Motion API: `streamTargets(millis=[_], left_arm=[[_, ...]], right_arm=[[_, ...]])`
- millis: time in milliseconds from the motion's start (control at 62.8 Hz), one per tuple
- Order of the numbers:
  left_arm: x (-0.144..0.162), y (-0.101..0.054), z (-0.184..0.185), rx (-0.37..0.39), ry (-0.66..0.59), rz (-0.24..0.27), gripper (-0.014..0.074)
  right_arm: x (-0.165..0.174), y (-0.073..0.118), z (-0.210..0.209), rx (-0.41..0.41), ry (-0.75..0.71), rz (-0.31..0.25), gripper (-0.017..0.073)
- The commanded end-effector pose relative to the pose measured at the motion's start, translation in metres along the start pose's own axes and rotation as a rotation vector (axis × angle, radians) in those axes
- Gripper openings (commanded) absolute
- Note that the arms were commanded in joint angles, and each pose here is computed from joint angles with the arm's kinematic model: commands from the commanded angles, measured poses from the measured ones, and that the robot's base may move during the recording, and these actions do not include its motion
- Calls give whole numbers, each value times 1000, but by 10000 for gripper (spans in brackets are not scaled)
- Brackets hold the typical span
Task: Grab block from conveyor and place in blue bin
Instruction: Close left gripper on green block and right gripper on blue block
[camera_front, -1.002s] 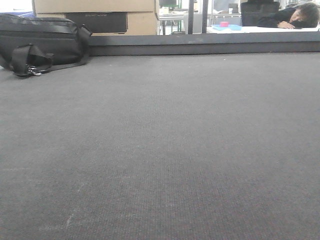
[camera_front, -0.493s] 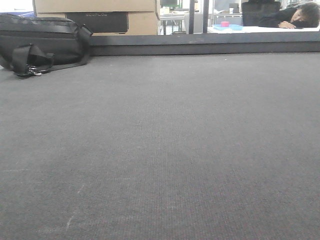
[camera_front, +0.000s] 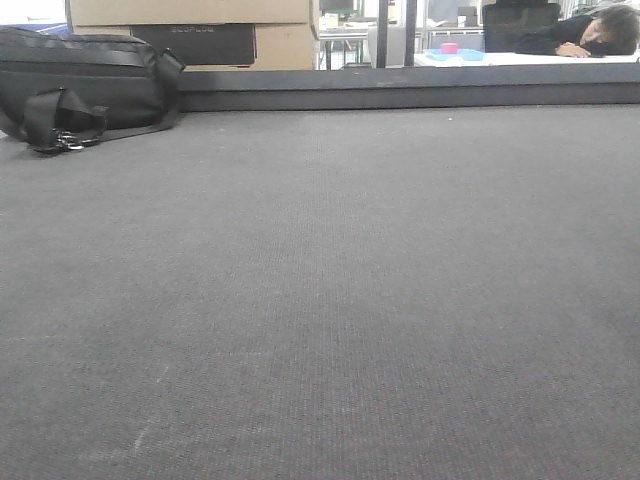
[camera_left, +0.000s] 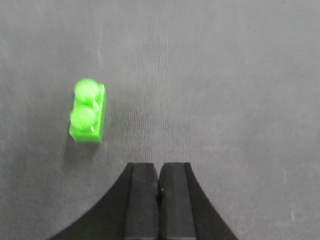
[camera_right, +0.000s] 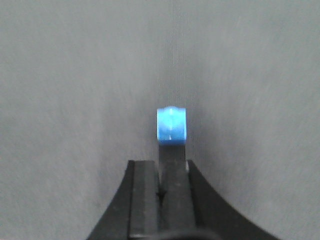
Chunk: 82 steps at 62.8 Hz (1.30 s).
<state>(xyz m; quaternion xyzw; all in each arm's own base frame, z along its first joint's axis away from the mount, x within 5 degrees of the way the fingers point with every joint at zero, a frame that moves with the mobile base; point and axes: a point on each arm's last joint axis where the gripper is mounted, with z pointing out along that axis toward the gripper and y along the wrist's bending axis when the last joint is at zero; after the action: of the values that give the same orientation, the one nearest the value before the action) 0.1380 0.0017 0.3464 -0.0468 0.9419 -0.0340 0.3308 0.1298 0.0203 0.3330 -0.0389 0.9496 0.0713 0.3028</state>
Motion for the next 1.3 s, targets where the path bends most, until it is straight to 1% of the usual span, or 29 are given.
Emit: streamTargets(millis=[0, 95, 223, 271, 302, 318, 398, 509, 589, 636, 843, 1034, 1098, 1146, 1193, 1225, 1241, 1289], left_arm=[[-16, -1, 14, 6, 68, -18, -111], [-26, 0, 33, 2, 134, -23, -111], [-31, 1, 56, -4, 205, -30, -111], [-32, 2, 64, -6, 232, -32, -111], [-32, 2, 67, -7, 244, -33, -111], [-32, 2, 68, -7, 248, -33, -111], [-32, 3, 73, -8, 266, -34, -111], [-33, 3, 76, -9, 268, -35, -111], [-34, 3, 77, -9, 255, -35, -111], [-35, 3, 77, -9, 250, -35, -111], [-36, 3, 77, -8, 239, -35, -111], [-36, 3, 77, -8, 239, -35, -111], [-35, 3, 77, -8, 242, -35, -111], [-34, 3, 77, -9, 255, -38, -111], [-33, 3, 76, -11, 270, -51, -111], [-32, 3, 76, -13, 284, -66, -111], [-31, 3, 76, -14, 290, -70, -111], [-32, 3, 75, -16, 299, -79, -111]], right_arm=[[-11, -2, 18, 1, 95, 11, -162], [-17, -4, 37, 4, 167, 20, -162], [-23, -7, 62, 6, 265, 32, -162], [-27, -8, 70, 12, 295, 32, -150], [-29, -9, 75, 17, 313, 31, -127], [-30, -10, 77, 18, 321, 30, -111], [-35, -11, 85, 26, 351, 28, 32], [-37, -13, 97, 33, 380, 28, 295], [-38, -15, 107, 39, 402, 27, 401], [-39, -16, 113, 40, 409, 29, 422], [-43, -20, 146, 49, 426, 35, 424], [-38, -24, 176, 57, 507, 39, 423], [-35, -26, 183, 64, 541, 34, 402], [-33, -27, 187, 67, 566, 32, 344], [-32, -27, 187, 70, 571, 28, 262], [-32, -27, 187, 72, 569, 26, 194], [-33, -27, 186, 72, 567, 25, 137], [-34, -28, 184, 77, 557, 18, 18]])
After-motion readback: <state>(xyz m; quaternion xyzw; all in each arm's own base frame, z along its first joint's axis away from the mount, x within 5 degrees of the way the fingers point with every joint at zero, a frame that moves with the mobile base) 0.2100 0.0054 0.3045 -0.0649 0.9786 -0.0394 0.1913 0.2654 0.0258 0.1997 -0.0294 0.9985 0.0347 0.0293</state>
